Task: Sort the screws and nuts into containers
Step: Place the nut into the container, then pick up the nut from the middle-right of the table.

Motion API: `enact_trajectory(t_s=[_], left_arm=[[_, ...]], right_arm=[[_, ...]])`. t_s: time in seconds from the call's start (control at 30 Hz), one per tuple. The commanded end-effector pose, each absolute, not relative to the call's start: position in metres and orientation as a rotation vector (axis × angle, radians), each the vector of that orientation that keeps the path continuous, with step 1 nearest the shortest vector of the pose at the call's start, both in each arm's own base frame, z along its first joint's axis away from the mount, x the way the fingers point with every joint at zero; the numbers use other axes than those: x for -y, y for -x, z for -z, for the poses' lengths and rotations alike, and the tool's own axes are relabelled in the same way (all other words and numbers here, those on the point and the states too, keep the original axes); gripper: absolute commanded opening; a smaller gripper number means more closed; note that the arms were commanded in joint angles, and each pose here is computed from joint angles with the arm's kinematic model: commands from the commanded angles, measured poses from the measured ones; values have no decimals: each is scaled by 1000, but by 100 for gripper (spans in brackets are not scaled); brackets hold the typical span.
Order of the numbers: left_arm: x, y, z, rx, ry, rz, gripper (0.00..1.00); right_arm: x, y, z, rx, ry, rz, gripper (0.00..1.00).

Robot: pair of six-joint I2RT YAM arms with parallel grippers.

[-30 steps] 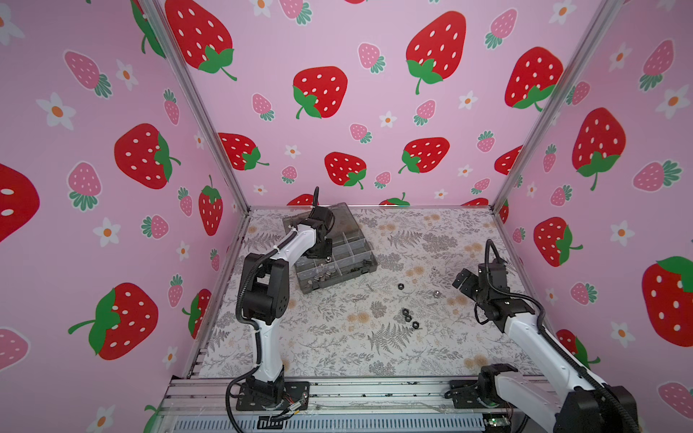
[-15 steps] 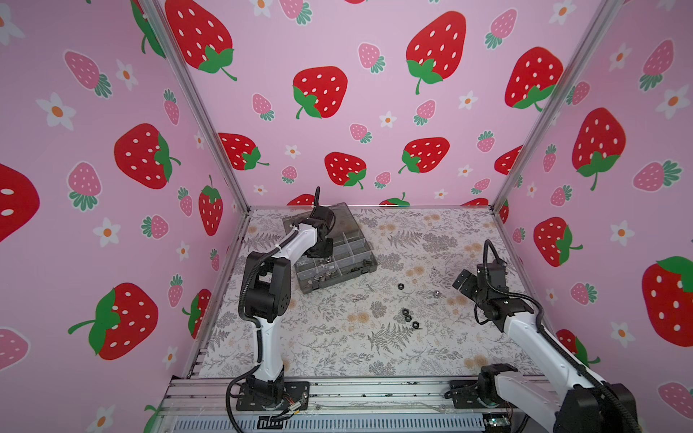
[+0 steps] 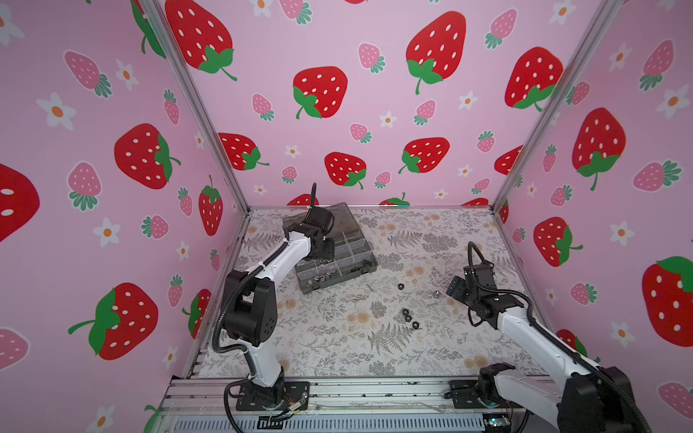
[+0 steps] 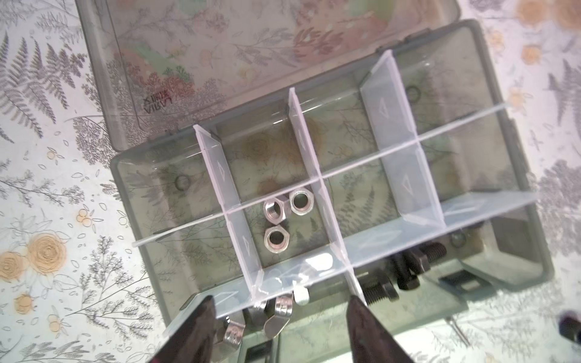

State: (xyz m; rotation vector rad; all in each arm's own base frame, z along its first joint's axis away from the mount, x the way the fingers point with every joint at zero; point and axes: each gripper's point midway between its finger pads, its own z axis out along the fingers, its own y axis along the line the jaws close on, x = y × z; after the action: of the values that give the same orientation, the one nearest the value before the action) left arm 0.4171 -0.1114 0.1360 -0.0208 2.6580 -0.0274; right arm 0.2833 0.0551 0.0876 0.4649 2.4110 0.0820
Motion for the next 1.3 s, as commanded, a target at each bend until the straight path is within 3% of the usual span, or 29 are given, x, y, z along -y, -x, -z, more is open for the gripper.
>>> enact_trajectory(t_s=[0.0,0.03,0.07,0.1,0.2,0.67,0.9,1.27], left_arm=[[113,-405,-151,-2598,95,102,82],[112,-400,-155,-2581,116,116,86],[110,-395,-157,-2563,140,126,98],[108,-390,-159,-2552,157,133,99],[97,-374,-164,-2517,213,125,99],[43,-301,-169,-2330,437,65,99],[33,-288,-165,-2292,511,61,99],[23,-282,-168,-2226,557,51,99]], right_arm=[[-65,-280,-81,-2451,-452,-54,82],[-71,-280,-77,-2465,-435,-60,76],[-76,-280,-72,-2482,-421,-60,72],[-79,-280,-69,-2498,-407,-59,69],[-95,-286,-62,-2526,-350,-81,63],[-116,-303,-39,-2655,-171,-33,60],[-121,-307,-25,-2711,-128,-9,49],[-121,-300,-11,-2756,-111,-1,40]])
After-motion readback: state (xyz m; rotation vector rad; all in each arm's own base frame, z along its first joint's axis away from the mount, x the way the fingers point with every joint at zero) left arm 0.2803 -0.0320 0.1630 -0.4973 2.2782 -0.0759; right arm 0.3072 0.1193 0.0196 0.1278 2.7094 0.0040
